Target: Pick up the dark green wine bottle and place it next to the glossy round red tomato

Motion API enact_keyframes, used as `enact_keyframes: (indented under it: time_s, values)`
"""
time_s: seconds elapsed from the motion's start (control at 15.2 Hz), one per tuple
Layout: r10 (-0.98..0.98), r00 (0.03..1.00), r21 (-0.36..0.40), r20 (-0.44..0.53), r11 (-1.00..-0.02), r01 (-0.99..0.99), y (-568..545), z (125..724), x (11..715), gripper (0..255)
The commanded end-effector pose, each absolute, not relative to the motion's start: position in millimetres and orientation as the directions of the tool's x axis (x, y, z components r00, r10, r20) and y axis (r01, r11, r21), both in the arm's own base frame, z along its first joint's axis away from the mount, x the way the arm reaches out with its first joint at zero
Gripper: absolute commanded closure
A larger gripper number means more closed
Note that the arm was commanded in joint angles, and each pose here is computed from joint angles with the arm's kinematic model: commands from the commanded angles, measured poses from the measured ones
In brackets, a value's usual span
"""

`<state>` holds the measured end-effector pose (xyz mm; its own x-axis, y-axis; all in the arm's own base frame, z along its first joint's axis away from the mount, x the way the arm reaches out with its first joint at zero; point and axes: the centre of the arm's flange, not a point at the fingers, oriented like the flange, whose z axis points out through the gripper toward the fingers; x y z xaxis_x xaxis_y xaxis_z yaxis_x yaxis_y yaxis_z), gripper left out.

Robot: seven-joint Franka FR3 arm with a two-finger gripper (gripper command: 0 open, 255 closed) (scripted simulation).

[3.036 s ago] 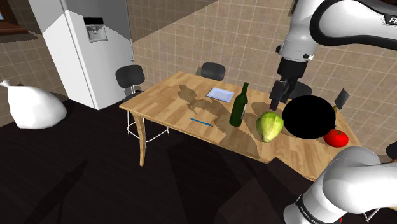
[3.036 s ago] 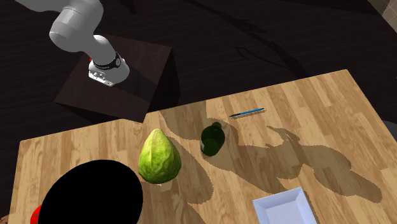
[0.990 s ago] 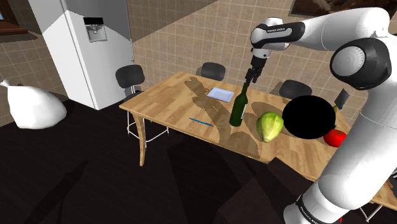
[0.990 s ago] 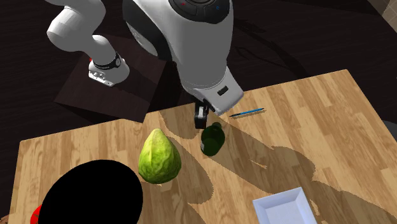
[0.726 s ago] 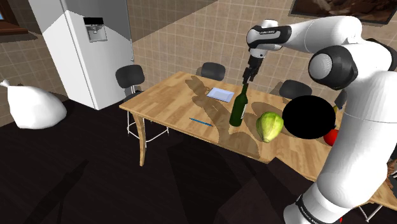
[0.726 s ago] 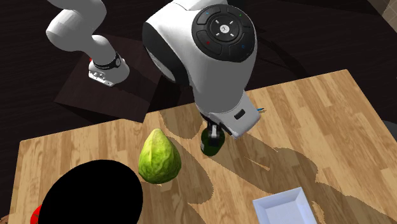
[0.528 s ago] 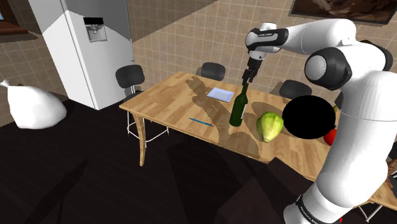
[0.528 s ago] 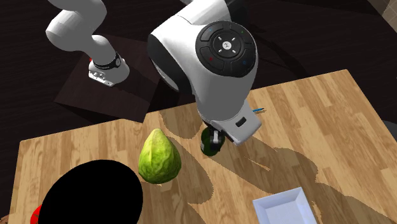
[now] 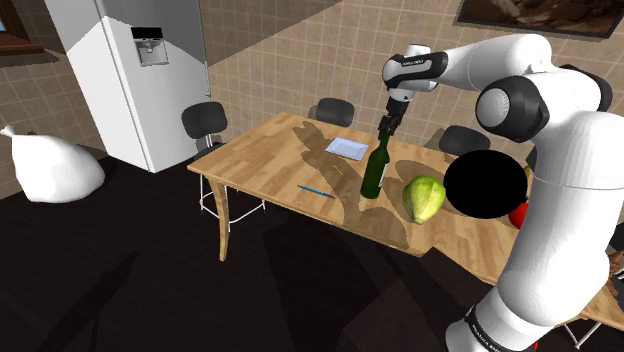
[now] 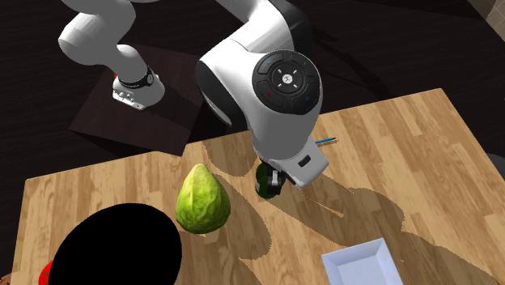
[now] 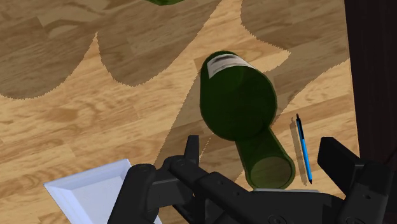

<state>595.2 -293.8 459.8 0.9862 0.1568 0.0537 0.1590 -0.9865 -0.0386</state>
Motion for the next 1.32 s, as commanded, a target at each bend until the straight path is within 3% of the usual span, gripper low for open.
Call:
enact_keyframes:
  time_s: [0.0,0.2,0.26,0.86,1.25]
  values:
    - [0.157,0.986,-0.038,0.054,-0.987,0.159,-294,460,595,0]
    - [0.157,0.986,-0.038,0.054,-0.987,0.159,-294,460,595,0]
    - [0.157,0.986,-0.038,0.054,-0.987,0.159,-294,460,595,255]
    - [0.157,0.986,-0.038,0.054,-0.987,0.159,-294,460,595,255]
    - [0.157,0.986,-0.038,0.054,-0.987,0.159,-294,491,595,255]
